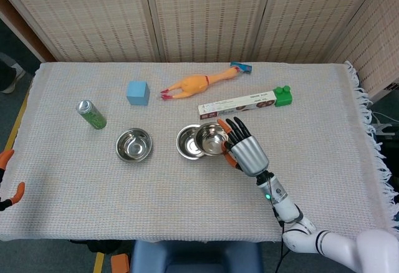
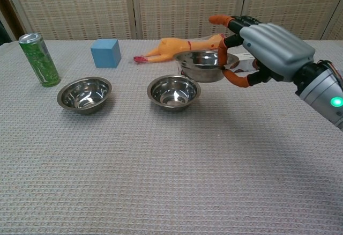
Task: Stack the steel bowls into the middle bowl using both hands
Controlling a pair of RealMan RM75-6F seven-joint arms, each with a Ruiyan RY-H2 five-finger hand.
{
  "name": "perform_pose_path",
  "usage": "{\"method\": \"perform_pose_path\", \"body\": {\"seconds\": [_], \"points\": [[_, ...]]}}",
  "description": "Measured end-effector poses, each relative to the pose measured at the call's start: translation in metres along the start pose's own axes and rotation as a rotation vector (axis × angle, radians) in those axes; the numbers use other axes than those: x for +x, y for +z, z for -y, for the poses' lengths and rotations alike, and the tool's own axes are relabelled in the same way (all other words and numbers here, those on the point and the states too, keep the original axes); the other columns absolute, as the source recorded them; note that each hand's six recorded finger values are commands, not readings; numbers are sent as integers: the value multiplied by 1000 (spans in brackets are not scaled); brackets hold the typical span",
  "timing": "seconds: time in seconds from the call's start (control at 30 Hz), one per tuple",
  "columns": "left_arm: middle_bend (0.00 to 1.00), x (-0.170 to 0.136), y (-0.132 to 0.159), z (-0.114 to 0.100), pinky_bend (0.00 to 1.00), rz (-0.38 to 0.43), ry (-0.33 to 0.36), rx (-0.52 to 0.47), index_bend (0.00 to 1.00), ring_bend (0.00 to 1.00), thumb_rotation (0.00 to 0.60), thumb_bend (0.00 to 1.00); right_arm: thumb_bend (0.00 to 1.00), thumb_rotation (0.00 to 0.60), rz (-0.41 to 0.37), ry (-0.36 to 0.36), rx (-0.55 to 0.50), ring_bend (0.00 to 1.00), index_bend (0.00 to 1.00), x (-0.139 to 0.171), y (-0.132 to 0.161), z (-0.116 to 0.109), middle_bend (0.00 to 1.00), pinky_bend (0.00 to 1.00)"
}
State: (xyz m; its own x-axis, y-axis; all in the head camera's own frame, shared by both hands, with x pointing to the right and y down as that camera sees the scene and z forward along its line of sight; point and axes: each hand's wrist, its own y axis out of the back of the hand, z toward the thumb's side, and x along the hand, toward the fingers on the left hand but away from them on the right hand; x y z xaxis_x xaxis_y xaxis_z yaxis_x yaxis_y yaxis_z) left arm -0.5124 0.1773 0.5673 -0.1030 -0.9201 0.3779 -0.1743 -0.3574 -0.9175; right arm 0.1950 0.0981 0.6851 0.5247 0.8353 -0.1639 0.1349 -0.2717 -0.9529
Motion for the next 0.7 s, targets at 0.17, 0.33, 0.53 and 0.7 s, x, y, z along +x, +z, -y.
{"method": "perform_pose_path", "body": {"seconds": [0.17,0.33,0.53,0.7], "points": [[44,1,-3,-1,208,-4,-6,-12,0,37,600,448,464,600,34,41,-1,0,594,-21,4,21,0,0],[45,2,-7,-2,209,-10,-14,-24,0,37,600,447,463,600,63,90,-4,0,514,-37,4,46,0,0],[45,2,-7,-5,209,-5,-8,-31,0,36,600,449,365,600,36,142,27,0,318,-50,18,73,0,0],[45,0,-8,-6,209,-5,-5,-31,0,37,600,449,252,600,30,153,23,0,39,-50,21,81,0,0]]}}
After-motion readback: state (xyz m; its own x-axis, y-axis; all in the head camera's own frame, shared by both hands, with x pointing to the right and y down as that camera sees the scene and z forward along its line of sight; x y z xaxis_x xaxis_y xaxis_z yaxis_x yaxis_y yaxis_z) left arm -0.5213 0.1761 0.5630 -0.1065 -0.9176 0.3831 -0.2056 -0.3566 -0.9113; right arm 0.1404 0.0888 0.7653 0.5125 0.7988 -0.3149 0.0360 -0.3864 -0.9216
